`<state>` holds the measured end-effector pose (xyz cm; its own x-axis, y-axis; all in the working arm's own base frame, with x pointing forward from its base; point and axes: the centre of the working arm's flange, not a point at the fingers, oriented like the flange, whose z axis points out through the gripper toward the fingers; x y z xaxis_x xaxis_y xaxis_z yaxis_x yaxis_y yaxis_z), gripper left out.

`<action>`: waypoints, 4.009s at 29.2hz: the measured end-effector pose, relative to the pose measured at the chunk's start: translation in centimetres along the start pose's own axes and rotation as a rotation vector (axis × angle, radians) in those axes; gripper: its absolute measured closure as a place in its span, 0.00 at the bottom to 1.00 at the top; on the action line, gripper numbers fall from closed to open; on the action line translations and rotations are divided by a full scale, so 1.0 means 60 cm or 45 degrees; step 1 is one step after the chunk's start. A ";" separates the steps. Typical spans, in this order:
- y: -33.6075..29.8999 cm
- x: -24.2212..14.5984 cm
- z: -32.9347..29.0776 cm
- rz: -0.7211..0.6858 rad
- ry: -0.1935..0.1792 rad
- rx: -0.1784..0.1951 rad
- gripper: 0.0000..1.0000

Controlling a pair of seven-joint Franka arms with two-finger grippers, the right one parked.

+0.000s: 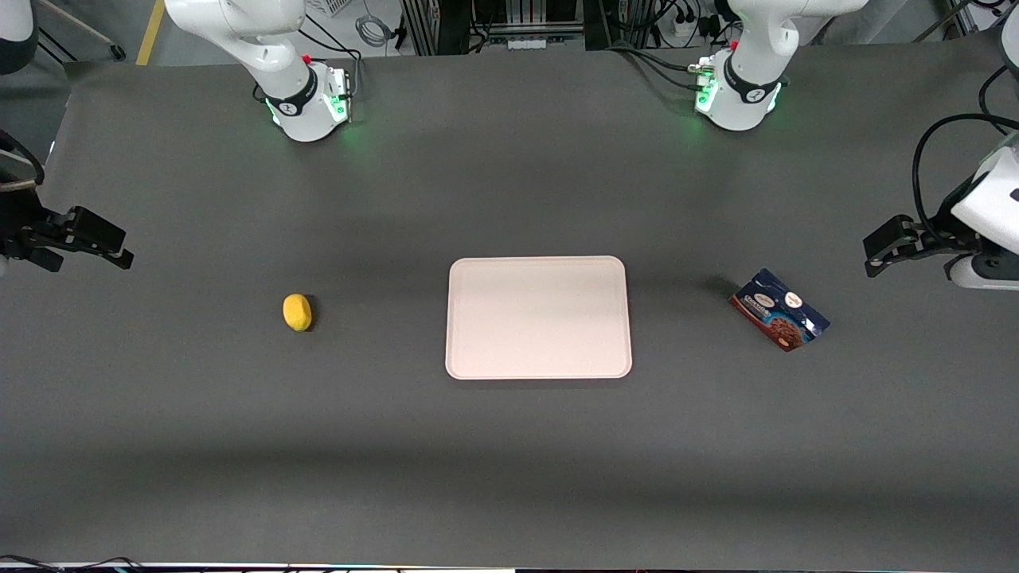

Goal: Place cookie box on tray

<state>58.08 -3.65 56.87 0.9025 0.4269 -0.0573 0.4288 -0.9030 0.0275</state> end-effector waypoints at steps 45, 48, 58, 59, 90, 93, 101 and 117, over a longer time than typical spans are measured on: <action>-0.090 -0.026 0.453 -0.278 0.023 -0.080 0.00; -0.093 -0.028 0.461 -0.278 0.033 -0.080 0.00; -0.098 -0.033 0.507 -0.281 0.070 -0.086 0.00; -0.097 -0.032 0.511 -0.280 0.073 -0.087 0.00; -0.085 -0.027 0.554 -0.222 0.111 -0.094 0.68; -0.085 -0.025 0.550 -0.218 0.115 -0.094 0.77; -0.073 -0.013 0.533 -0.184 0.108 -0.084 0.81; -0.021 0.035 0.153 -0.072 -0.033 0.074 0.81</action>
<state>59.10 -2.07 47.58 0.8752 0.4766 -0.0833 0.4754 -0.8791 -0.0345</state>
